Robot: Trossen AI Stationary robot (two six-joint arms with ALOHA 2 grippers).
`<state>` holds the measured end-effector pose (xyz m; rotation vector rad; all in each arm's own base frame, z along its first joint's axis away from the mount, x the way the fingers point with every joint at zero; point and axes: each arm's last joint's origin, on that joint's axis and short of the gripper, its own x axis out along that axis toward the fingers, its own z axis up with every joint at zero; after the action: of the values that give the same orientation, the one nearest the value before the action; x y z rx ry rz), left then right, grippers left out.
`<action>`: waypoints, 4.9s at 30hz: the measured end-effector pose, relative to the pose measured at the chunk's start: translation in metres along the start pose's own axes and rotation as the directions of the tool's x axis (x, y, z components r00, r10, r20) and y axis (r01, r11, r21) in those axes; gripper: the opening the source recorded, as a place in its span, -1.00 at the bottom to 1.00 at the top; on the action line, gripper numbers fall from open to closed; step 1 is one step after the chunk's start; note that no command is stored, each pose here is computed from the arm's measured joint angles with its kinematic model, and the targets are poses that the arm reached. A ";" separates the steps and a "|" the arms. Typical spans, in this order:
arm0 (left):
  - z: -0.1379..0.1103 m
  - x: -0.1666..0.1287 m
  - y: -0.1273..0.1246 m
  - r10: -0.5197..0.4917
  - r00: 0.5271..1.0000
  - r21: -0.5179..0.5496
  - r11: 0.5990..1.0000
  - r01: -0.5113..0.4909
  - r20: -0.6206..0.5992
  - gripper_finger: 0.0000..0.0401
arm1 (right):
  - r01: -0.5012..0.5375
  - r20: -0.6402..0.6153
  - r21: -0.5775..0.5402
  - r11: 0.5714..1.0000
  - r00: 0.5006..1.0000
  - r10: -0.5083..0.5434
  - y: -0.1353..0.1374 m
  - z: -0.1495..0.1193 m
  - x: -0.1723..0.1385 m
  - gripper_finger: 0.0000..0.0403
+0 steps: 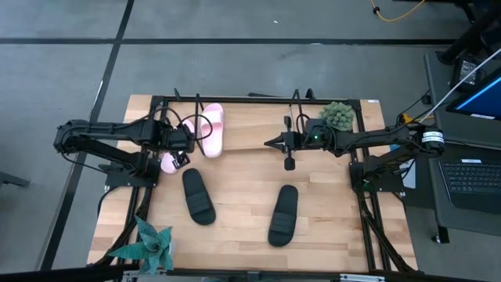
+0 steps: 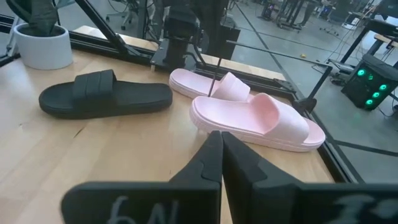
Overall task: Pick and place slides into the shelf
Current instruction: Put the pink slide on the shelf
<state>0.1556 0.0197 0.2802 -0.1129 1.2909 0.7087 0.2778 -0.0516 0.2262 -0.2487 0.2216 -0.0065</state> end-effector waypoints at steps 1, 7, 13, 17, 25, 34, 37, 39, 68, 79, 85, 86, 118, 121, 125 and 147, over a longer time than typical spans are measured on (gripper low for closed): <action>0.000 0.000 0.000 0.000 1.000 -0.004 1.000 0.000 0.000 -0.95 | -0.001 -0.002 0.002 1.000 1.000 0.001 0.000 0.000 0.000 -0.96; 0.000 0.000 0.000 0.002 1.000 -0.007 1.000 -0.002 0.001 -0.65 | -0.001 -0.003 0.020 1.000 1.000 0.001 0.000 0.000 0.000 -0.96; 0.000 0.001 0.000 0.004 1.000 -0.021 1.000 -0.004 -0.003 -0.36 | -0.001 -0.003 0.020 1.000 1.000 0.001 0.000 0.000 0.000 -0.96; 0.001 0.008 -0.004 0.006 1.000 -0.016 1.000 -0.006 -0.012 -0.30 | -0.001 -0.003 0.020 1.000 1.000 0.001 0.000 0.000 0.000 -0.96; -0.008 0.035 -0.014 0.021 0.998 0.003 1.000 -0.021 -0.055 -0.34 | -0.002 -0.009 0.020 1.000 1.000 0.003 0.000 -0.001 0.000 -0.96; -0.018 0.055 -0.017 0.078 0.995 0.021 0.997 -0.077 -0.060 -0.34 | -0.003 -0.012 0.018 1.000 1.000 0.004 0.000 -0.001 0.000 -0.96; -0.021 0.062 -0.019 0.074 0.995 0.026 0.997 -0.073 -0.060 -0.34 | -0.003 -0.012 0.018 1.000 1.000 0.004 0.000 -0.001 0.000 -0.96; -0.023 0.066 -0.020 0.084 0.995 0.034 0.996 -0.082 -0.058 -0.34 | -0.003 -0.012 0.018 1.000 1.000 0.004 0.000 -0.001 0.000 -0.96; -0.020 0.089 -0.032 0.173 0.971 0.103 0.982 -0.157 -0.168 -0.35 | -0.002 -0.008 0.017 1.000 1.000 0.002 0.000 -0.001 0.000 -0.96; -0.018 0.091 -0.027 0.198 0.965 0.054 0.980 -0.191 -0.171 -0.41 | -0.002 -0.008 0.017 1.000 1.000 0.003 0.000 -0.001 0.000 -0.96; -0.017 0.093 -0.022 0.202 0.962 0.029 0.979 -0.200 -0.185 -0.69 | -0.002 -0.009 0.018 1.000 1.000 0.003 0.000 -0.001 0.000 -0.96; -0.017 0.093 -0.022 0.202 0.961 0.026 0.979 -0.201 -0.187 -0.75 | -0.002 -0.008 0.017 1.000 1.000 0.003 0.000 -0.001 0.000 -0.96; -0.013 0.097 -0.014 0.171 0.960 -0.012 0.984 -0.179 -0.221 -1.00 | -0.002 -0.005 0.021 1.000 1.000 0.002 0.000 0.000 0.000 -0.96; -0.013 0.098 -0.013 0.168 0.960 -0.016 0.984 -0.176 -0.223 -1.00 | -0.001 -0.006 0.020 1.000 1.000 0.001 0.000 0.000 0.000 -0.96; -0.014 0.097 -0.014 0.131 0.962 -0.001 0.991 -0.135 -0.241 -1.00 | -0.001 -0.005 0.021 1.000 1.000 0.001 0.000 0.000 0.000 -0.96; -0.001 0.024 0.006 -0.052 0.999 -0.004 0.999 0.052 0.012 -1.00 | -0.002 -0.006 0.020 1.000 1.000 0.002 0.000 0.000 0.000 -0.96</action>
<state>0.1537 0.0338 0.2596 -0.1449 1.2708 0.6663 0.2777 -0.0515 0.2257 -0.2283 0.2272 -0.0078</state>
